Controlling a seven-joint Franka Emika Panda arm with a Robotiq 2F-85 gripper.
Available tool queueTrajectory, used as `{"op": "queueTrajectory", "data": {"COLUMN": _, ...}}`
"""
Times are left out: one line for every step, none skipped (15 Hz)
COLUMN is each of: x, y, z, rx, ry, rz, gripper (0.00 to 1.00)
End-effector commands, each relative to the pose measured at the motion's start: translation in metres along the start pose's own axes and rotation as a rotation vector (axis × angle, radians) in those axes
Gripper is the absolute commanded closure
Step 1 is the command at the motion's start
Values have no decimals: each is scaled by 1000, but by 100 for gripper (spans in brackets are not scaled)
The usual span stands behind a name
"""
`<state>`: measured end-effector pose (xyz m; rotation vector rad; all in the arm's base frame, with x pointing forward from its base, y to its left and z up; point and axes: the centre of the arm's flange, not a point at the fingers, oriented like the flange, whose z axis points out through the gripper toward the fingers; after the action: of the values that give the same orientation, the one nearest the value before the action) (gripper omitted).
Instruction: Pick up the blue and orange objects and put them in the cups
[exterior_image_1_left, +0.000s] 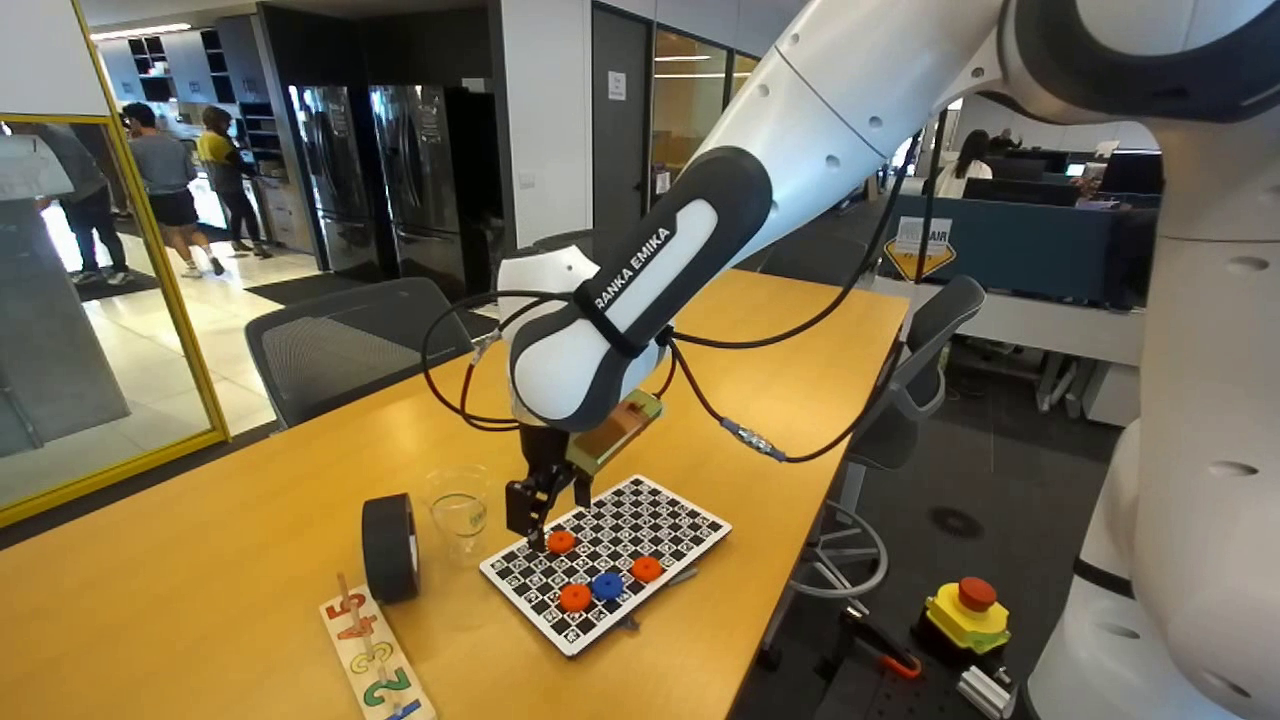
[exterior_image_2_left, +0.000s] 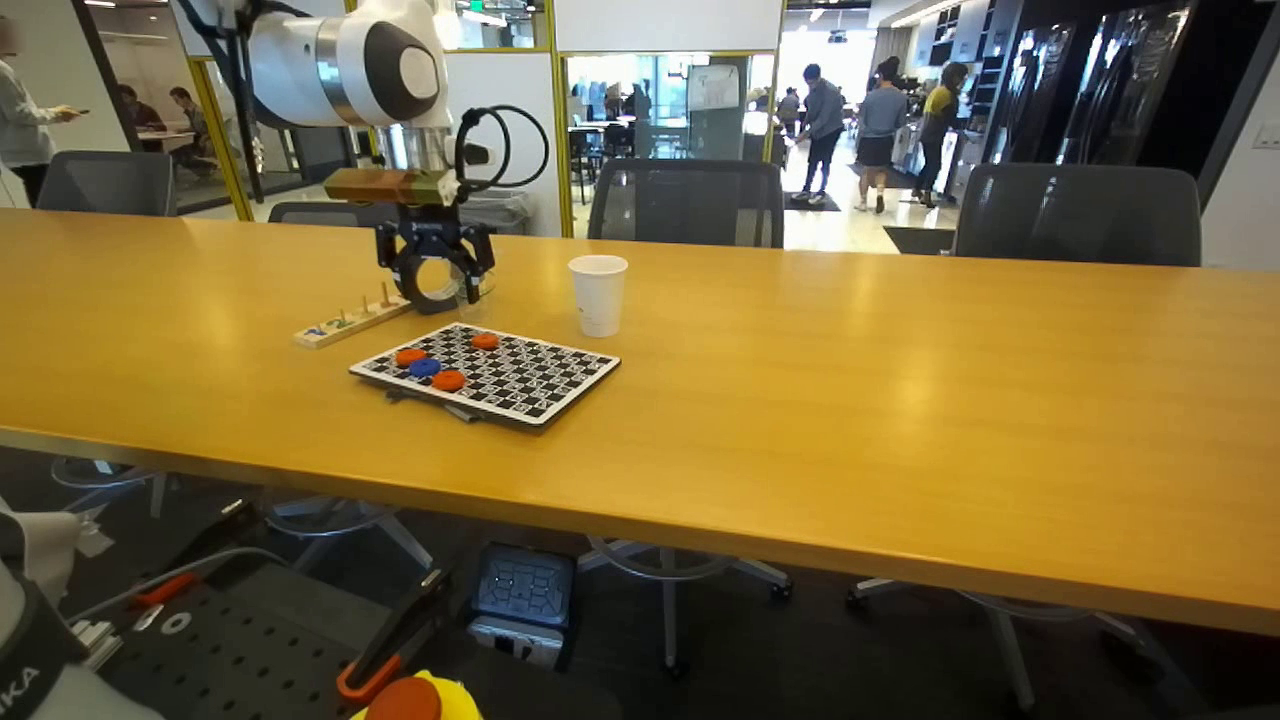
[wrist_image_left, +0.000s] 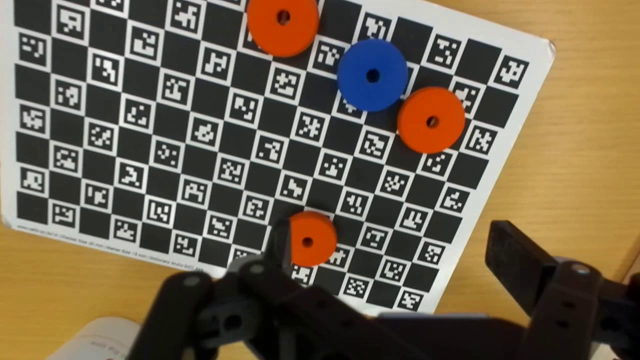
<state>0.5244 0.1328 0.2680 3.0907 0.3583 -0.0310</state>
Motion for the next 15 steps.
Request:
{"op": "queueTrajectory", "data": {"x": 3, "y": 5, "z": 14, "rx": -2, "ry": -4, "rz": 5, "gripper": 0}}
{"op": "queueTrajectory", "data": {"x": 8, "y": 7, "z": 21, "rx": 3, "ry": -7, "rz": 4, "gripper": 0}}
{"op": "queueTrajectory", "data": {"x": 11, "y": 9, "z": 27, "rx": 0, "ry": -9, "rz": 11, "gripper": 0}}
{"op": "queueTrajectory", "data": {"x": 17, "y": 11, "z": 34, "rx": -4, "ry": -11, "rz": 16, "gripper": 0}}
{"op": "queueTrajectory", "data": {"x": 20, "y": 13, "z": 39, "rx": -5, "ry": -12, "rz": 21, "gripper": 0}}
{"op": "queueTrajectory", "data": {"x": 25, "y": 16, "z": 45, "rx": -5, "ry": -12, "rz": 28, "gripper": 0}}
{"op": "queueTrajectory", "data": {"x": 30, "y": 19, "z": 50, "rx": -4, "ry": -14, "rz": 34, "gripper": 0}}
{"op": "queueTrajectory", "data": {"x": 35, "y": 22, "z": 55, "rx": -2, "ry": -16, "rz": 40, "gripper": 0}}
{"op": "queueTrajectory", "data": {"x": 38, "y": 24, "z": 59, "rx": -3, "ry": -17, "rz": 46, "gripper": 0}}
{"op": "queueTrajectory", "data": {"x": 42, "y": 28, "z": 61, "rx": 0, "ry": -15, "rz": 53, "gripper": 0}}
{"op": "queueTrajectory", "data": {"x": 44, "y": 31, "z": 63, "rx": -1, "ry": -13, "rz": 59, "gripper": 0}}
{"op": "queueTrajectory", "data": {"x": 46, "y": 34, "z": 65, "rx": 1, "ry": -10, "rz": 65, "gripper": 0}}
{"op": "queueTrajectory", "data": {"x": 47, "y": 36, "z": 66, "rx": 2, "ry": -8, "rz": 69, "gripper": 0}}
{"op": "queueTrajectory", "data": {"x": 46, "y": 38, "z": 66, "rx": 1, "ry": -2, "rz": 74, "gripper": 0}}
{"op": "queueTrajectory", "data": {"x": 45, "y": 39, "z": 65, "rx": 3, "ry": 5, "rz": 77, "gripper": 0}}
